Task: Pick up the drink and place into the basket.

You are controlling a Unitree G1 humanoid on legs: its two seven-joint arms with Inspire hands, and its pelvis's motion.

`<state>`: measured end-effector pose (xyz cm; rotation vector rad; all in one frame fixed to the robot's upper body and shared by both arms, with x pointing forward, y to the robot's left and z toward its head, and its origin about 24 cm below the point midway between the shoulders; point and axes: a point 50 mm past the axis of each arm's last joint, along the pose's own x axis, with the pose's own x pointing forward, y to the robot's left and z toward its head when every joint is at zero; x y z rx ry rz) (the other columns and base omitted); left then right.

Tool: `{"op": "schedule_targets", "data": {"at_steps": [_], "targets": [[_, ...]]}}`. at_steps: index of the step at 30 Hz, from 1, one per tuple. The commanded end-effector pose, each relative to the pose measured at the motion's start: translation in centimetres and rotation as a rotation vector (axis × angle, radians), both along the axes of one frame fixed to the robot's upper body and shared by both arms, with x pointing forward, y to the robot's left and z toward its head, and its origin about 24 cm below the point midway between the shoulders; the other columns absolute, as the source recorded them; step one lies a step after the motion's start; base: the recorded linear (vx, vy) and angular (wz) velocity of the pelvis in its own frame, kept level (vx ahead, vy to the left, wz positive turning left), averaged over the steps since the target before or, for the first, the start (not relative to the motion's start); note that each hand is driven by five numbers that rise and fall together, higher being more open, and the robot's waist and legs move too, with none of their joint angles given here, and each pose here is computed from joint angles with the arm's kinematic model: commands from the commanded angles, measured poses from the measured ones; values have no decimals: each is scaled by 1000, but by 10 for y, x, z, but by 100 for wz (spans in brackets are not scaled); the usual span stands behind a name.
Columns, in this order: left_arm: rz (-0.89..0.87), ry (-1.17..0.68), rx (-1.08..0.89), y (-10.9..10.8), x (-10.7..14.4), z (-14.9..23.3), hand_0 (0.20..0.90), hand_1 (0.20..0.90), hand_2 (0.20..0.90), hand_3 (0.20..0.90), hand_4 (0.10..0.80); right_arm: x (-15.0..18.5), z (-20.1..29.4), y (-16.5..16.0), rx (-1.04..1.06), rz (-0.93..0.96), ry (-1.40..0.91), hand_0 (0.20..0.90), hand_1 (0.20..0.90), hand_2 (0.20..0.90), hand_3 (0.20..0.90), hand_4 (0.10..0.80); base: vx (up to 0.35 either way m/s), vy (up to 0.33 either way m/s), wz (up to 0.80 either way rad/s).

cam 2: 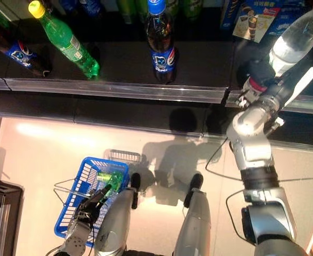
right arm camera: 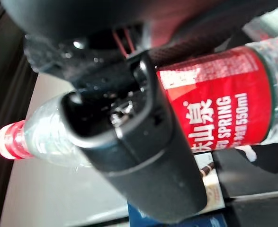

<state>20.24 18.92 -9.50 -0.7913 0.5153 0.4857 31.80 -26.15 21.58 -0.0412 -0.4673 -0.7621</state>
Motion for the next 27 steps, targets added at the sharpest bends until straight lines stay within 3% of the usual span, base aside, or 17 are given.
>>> {"op": "schedule_targets", "data": {"at_steps": [1, 11, 15, 19, 27], "targets": [[226, -454, 218, 68, 13, 77, 300, 300, 300, 200, 100, -45, 83, 24, -233, 131, -481, 300, 300, 300, 200, 100, -12, 41, 2], [121, -695, 341, 67, 22, 129, 300, 300, 300, 200, 100, -61, 70, 62, -330, 484, -454, 300, 300, 300, 200, 100, 27, 30, 1], [12, -789, 386, 55, 23, 155, 300, 300, 300, 200, 100, -67, 57, 99, -337, 825, -408, 300, 300, 300, 200, 100, 43, 24, 4], [-92, -873, 404, 46, 21, 174, 300, 300, 300, 200, 100, -75, 47, 125, -319, 1026, -385, 300, 300, 300, 200, 100, 33, -31, 32], [-309, -925, 438, 30, 17, 186, 300, 300, 300, 200, 100, -82, 39, 160, -269, 1231, -366, 300, 300, 300, 200, 100, 34, -19, 35]]}}
